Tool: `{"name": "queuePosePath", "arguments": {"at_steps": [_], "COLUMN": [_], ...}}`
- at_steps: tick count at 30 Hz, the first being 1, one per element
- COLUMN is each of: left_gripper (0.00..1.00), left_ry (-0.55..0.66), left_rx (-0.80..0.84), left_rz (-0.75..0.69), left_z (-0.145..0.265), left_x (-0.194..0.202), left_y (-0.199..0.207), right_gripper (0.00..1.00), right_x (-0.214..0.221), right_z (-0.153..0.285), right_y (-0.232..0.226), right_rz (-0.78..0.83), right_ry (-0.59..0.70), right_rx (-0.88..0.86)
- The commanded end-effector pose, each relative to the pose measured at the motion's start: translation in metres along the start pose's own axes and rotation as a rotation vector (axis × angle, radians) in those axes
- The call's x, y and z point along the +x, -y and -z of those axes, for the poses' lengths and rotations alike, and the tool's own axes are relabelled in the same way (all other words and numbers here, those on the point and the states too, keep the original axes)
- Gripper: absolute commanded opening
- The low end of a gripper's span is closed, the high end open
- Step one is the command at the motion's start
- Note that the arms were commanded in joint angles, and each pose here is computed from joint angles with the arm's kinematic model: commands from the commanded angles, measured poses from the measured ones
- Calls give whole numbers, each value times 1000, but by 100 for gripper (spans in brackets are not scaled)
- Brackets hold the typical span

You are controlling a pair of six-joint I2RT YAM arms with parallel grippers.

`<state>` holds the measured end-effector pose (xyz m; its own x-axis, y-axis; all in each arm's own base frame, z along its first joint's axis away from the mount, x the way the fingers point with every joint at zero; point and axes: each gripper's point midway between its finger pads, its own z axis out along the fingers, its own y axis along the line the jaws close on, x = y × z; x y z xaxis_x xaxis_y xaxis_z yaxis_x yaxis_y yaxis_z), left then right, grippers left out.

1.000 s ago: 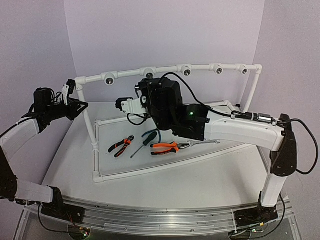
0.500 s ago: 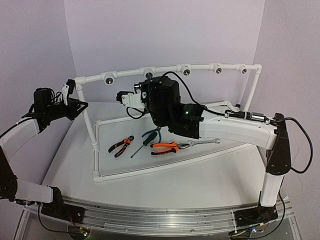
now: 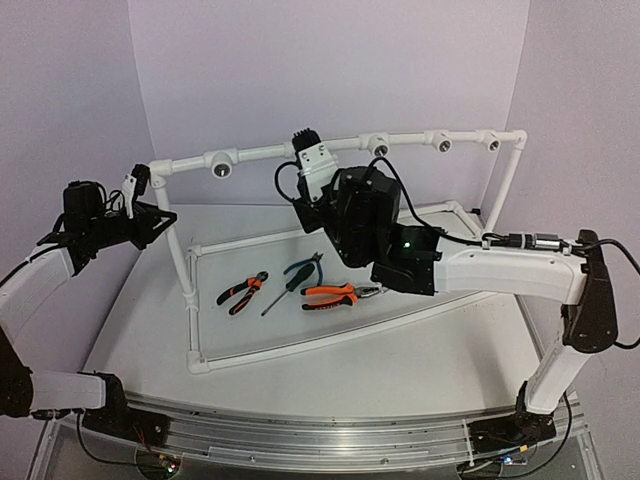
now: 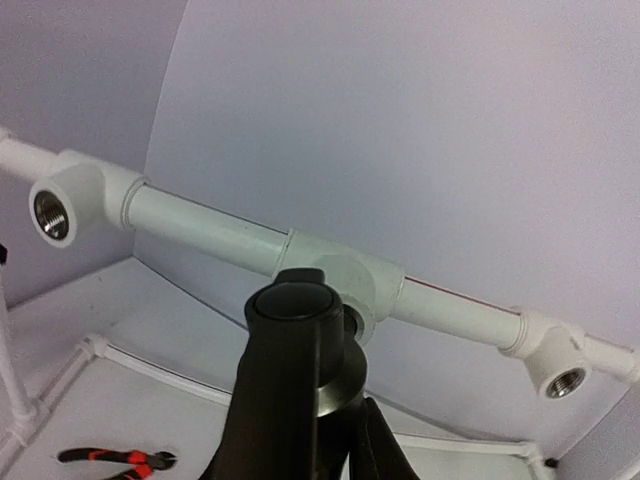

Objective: Install the water faucets

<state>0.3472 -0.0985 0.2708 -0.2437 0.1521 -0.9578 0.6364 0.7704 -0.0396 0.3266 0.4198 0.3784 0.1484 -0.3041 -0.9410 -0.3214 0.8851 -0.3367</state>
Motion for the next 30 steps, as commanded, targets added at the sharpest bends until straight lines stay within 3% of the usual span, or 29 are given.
{"name": "queuePosePath", "arguments": {"at_steps": [1, 6, 17, 30], "left_gripper": [0, 0, 0, 0], "left_ry": [-316, -323, -287, -283], "left_rx": [-25, -61, -84, -73], "left_rz": [357, 364, 281, 270], "left_z": [2, 4, 1, -2], "left_x": [92, 93, 88, 90], "left_y": [8, 3, -1, 2], "right_gripper": [0, 0, 0, 0], "right_x": [19, 36, 79, 64], "right_z": [15, 18, 23, 20], "right_y": [51, 47, 39, 41], "right_rz": [-573, -813, -1127, -985], "right_ry": [-33, -44, -89, -127], "right_rx": [180, 180, 220, 186]}}
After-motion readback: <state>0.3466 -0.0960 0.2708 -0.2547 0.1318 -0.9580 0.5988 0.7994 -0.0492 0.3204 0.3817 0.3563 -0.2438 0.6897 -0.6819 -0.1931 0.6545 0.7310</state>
